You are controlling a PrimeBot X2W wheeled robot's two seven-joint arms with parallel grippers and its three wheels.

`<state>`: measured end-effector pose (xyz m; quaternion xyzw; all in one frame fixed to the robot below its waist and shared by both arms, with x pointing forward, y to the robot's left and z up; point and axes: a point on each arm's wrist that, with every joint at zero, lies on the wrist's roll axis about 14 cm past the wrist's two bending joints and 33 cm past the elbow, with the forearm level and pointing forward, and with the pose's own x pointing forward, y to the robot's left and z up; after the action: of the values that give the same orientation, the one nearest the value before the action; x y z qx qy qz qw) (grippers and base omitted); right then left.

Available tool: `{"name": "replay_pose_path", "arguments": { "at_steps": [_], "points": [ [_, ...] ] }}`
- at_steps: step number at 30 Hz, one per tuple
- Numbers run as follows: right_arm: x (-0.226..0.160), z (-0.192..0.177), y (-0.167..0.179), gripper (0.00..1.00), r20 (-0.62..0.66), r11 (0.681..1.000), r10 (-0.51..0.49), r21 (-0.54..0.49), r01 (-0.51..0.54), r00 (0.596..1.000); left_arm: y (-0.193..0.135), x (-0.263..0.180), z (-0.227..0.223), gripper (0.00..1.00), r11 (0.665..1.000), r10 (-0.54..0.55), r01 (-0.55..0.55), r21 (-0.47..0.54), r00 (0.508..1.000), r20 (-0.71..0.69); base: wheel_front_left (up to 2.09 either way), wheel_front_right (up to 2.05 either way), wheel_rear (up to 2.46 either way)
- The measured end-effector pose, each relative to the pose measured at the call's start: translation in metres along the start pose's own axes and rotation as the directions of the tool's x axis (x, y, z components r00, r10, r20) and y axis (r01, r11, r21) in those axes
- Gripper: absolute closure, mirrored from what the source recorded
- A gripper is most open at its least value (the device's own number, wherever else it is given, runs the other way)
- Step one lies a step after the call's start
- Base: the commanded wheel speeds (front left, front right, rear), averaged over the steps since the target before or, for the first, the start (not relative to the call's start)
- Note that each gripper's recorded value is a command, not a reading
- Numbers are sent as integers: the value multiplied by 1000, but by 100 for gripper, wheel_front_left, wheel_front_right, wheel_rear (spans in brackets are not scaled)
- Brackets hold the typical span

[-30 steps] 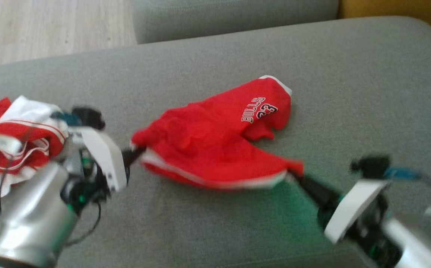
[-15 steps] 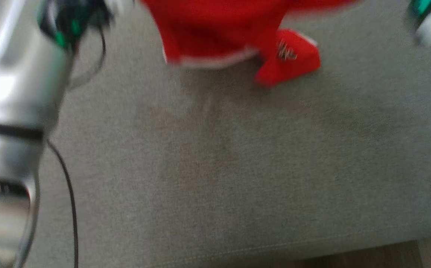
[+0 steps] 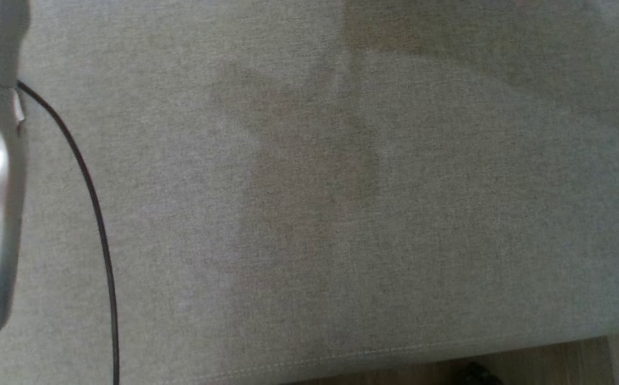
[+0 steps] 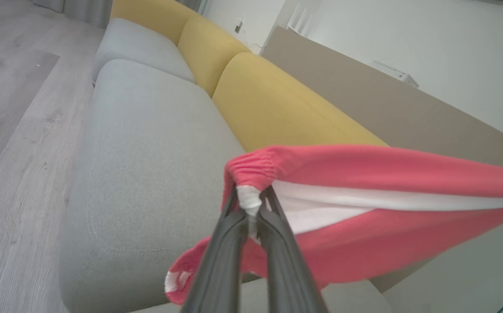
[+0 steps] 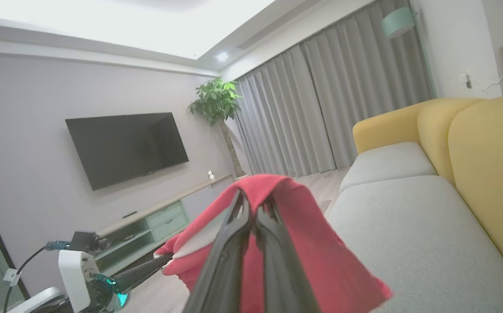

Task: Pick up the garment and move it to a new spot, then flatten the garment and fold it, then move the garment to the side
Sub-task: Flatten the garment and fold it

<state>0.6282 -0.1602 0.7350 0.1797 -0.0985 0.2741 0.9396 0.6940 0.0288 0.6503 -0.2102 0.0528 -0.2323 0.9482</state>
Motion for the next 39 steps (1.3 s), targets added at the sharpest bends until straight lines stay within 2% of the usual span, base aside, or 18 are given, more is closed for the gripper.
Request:
{"name": "replay_pose_path", "arguments": {
  "at_steps": [3, 6, 9, 12, 13, 14, 20, 23, 24, 26, 28, 31, 34, 39],
  "points": [
    [-5, -19, -1, 100, -70, 1000, -3, 0, 3, 998, 11, -6, -23, 100, 1000, 21, -21, -5, 998, -64, 0, 0, 0],
    [-28, -73, -4, 100, -251, 1000, -20, 4, 22, 968, 25, -22, -69, 100, 998, 54, -60, -25, 982, -182, 0, 0, 0],
    [-72, -133, -12, 100, -443, 996, -59, 33, 83, 895, 40, -54, -133, 100, 994, 93, -110, -25, 927, -364, 0, 0, 0],
    [-123, -173, -14, 100, -596, 990, -86, 39, 135, 798, 35, -94, -187, 100, 993, 78, -116, -37, 842, -534, 0, 0, 0],
    [-137, -180, -12, 100, -629, 988, -89, 42, 147, 772, 28, -106, -200, 100, 994, 59, -103, -43, 813, -579, 0, 0, 0],
    [-137, -180, -12, 100, -629, 988, -89, 42, 147, 772, 28, -106, -200, 100, 994, 59, -103, -43, 813, -579, 0, 0, 0],
    [-209, -201, 14, 100, -769, 984, -75, 46, 173, 635, 7, -180, -223, 100, 996, -19, -51, -75, 692, -721, 0, 0, 0],
    [-252, -212, 34, 100, -842, 979, -44, 72, 192, 537, -5, -223, -232, 100, 995, -66, -24, -101, 609, -791, 0, 0, 0],
    [-288, -219, 44, 100, -891, 972, -30, 80, 221, 453, -17, -257, -244, 100, 992, -103, -2, -123, 530, -842, 0, 0, 0],
    [-324, -223, 52, 100, -928, 964, -15, 85, 251, 372, -25, -291, -254, 100, 989, -131, 5, -145, 464, -876, 0, 0, 0],
    [-352, -224, 64, 100, -950, 961, 9, 95, 261, 311, -31, -320, -260, 100, 987, -149, 16, -157, 411, -899, 0, 0, 0],
    [-372, -219, 84, 100, -959, 963, 50, 120, 241, 279, -44, -349, -259, 100, 983, -176, 25, -180, 373, -911, 0, 0, 0],
    [-374, -211, 92, 100, -956, 968, 64, 129, 216, 285, -54, -368, -254, 100, 980, -193, 27, -196, 348, -917, 0, 0, 0],
    [-362, -209, 91, 100, -952, 968, 75, 140, 206, 296, -62, -370, -246, 100, 972, -214, -12, -235, 369, -904, 0, 0, 0]
  ]
}}
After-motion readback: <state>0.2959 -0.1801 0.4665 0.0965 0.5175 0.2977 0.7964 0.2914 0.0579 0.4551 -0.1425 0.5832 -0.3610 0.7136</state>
